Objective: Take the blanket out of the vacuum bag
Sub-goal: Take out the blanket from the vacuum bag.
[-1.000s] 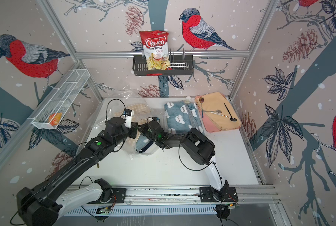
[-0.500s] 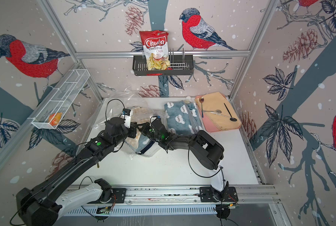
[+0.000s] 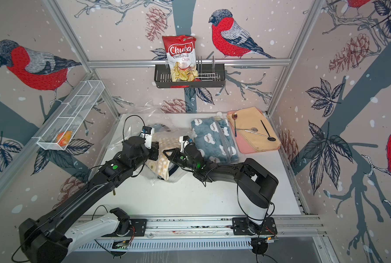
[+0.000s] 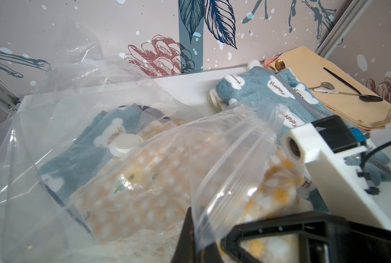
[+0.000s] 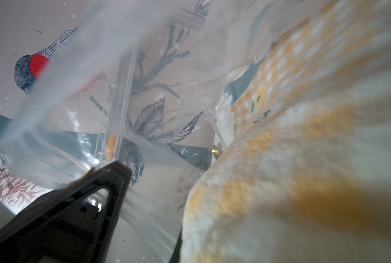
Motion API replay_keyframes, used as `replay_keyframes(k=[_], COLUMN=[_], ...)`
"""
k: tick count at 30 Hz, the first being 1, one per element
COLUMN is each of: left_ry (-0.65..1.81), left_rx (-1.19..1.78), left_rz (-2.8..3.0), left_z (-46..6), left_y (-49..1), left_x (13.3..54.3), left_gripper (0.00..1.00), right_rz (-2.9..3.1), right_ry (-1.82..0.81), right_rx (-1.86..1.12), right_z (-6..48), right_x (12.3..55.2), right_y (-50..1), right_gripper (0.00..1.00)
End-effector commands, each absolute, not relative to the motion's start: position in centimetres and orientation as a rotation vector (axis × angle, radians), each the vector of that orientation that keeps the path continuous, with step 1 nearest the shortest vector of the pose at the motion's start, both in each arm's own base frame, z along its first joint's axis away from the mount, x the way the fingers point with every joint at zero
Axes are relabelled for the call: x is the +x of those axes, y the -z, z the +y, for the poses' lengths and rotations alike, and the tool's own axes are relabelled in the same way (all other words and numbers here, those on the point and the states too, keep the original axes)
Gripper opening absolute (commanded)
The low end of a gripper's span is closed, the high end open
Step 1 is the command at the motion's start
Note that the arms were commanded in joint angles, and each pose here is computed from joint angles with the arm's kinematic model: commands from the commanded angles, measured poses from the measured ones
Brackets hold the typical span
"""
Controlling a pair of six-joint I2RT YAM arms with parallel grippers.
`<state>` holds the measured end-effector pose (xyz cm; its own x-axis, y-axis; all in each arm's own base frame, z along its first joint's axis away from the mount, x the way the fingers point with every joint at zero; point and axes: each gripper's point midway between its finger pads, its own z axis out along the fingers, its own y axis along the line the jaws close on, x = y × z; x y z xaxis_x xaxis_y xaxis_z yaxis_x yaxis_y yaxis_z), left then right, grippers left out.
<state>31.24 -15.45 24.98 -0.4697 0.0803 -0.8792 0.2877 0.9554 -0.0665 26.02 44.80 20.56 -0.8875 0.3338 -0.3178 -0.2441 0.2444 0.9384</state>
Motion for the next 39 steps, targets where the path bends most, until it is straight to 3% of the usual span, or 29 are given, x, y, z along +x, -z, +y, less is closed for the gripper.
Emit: replay_keyframes(k=[1, 10, 20, 32, 39], left_ry=[0.227, 0.207, 0.191, 0.184, 0.180], left_rx=[0.245, 0.228, 0.210, 0.208, 0.205], left_rz=[2.039, 2.028, 2.015, 2.013, 2.010], left_z=[-15.1, -14.6, -14.2, -14.1, -14.0], left_y=[-25.3, -25.6, -26.0, -26.1, -26.2], left_x=[31.5, 31.5, 31.5, 31.4, 31.4], left_gripper=[0.00, 0.00, 0.00, 0.00, 0.00], right_rz=[2.021, 1.958, 1.811, 1.606, 1.585], right_ry=[-1.708, -1.737, -1.586, -1.408, -1.383], right_rx=[-0.007, -0.189, -0.255, -0.162, -0.088], right_z=[44.9, 43.0, 37.0, 28.6, 23.5], right_x=[25.4, 22.3, 20.6, 25.1, 28.8], right_y=[-22.5, -28.1, -36.1, -46.0, -46.9], right_gripper=[0.00, 0.00, 0.00, 0.00, 0.00])
